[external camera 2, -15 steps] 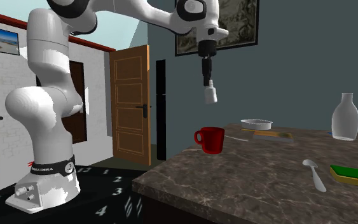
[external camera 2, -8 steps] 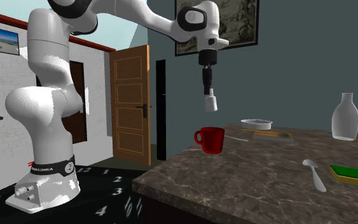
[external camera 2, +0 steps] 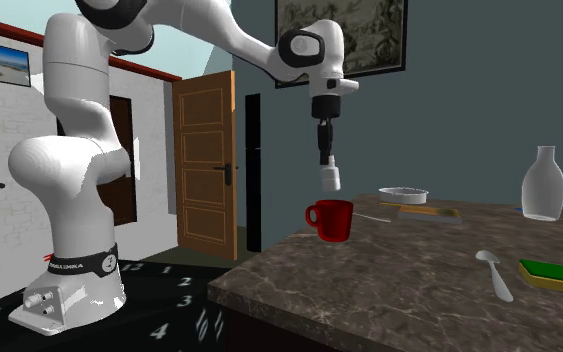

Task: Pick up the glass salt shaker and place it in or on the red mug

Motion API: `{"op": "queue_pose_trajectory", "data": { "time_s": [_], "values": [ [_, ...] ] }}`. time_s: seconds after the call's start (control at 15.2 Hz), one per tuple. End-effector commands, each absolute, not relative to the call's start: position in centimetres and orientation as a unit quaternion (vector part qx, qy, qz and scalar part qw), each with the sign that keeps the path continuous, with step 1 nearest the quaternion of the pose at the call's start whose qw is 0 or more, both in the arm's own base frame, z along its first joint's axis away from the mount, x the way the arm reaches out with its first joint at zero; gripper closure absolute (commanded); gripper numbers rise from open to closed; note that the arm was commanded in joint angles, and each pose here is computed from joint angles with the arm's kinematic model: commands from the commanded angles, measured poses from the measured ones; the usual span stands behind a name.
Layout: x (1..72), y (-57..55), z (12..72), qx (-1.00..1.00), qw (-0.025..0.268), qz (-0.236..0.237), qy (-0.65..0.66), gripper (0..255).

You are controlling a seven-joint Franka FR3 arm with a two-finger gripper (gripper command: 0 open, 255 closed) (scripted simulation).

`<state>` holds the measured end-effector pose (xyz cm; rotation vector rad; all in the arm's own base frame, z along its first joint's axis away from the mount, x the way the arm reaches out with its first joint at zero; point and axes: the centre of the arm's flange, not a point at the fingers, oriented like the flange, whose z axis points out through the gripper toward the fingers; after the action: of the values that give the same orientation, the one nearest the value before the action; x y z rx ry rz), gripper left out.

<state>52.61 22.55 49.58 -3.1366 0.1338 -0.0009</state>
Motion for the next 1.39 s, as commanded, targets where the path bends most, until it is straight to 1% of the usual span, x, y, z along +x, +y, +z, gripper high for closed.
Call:
{"op": "queue_pose_trajectory", "data": {
  "time_s": [0.0, 0.2, 0.66, 0.73, 1.06, 1.32],
  "values": [
    [52.6, 22.5, 48.5, -0.999, 0.001, -0.001, 0.043, 255],
    [52.6, 22.5, 46.8, -0.999, 0.001, -0.001, 0.043, 255],
    [52.6, 22.5, 46.8, -0.999, 0.001, -0.001, 0.043, 255],
    [52.6, 22.5, 46.8, -0.999, 0.001, -0.001, 0.043, 0],
    [52.6, 22.5, 46.8, -0.999, 0.001, -0.001, 0.043, 0],
    [52.6, 22.5, 51.8, -0.999, 0.001, -0.001, 0.043, 0]
  ]
}}
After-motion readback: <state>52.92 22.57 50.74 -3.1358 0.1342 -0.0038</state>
